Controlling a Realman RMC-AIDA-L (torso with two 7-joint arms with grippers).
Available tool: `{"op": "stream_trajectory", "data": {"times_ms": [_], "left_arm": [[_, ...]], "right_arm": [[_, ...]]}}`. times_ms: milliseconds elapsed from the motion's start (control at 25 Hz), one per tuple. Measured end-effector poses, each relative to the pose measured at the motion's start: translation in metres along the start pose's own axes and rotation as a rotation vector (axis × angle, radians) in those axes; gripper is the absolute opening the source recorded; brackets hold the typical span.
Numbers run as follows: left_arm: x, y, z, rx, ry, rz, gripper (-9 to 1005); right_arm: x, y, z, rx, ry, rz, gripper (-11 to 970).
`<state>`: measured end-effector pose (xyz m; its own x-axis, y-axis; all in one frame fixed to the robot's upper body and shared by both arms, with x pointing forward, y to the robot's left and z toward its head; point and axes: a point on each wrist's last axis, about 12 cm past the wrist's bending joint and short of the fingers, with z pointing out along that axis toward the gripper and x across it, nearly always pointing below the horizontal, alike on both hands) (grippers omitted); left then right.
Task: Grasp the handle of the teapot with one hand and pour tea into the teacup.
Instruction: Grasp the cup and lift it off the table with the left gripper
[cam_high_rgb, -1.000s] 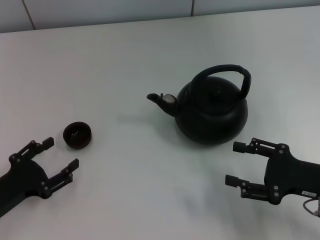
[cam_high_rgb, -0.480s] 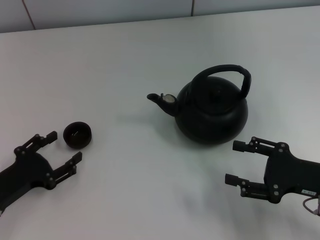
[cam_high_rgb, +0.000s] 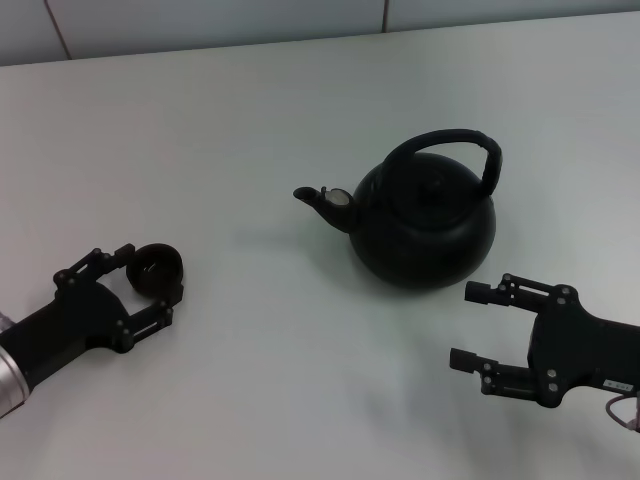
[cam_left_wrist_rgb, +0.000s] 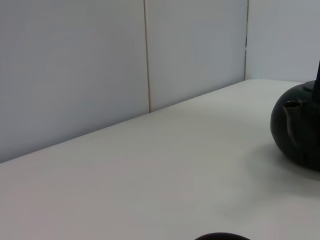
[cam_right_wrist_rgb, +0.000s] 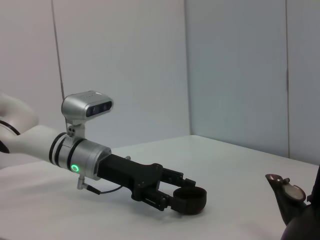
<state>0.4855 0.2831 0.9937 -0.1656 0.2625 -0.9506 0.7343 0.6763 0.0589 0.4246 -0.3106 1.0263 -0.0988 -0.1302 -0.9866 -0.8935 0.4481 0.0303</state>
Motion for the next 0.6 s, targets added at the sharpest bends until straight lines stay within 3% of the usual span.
{"op": "stream_trajectory", "data": {"times_ms": [600], "left_arm": [[-0.0035,0.0015,0.0081,0.009,0.006,0.002,794]], "right_arm": [[-0.0028,-0.0036,0.0032,-0.006,-0.004,-0.011,740]]}}
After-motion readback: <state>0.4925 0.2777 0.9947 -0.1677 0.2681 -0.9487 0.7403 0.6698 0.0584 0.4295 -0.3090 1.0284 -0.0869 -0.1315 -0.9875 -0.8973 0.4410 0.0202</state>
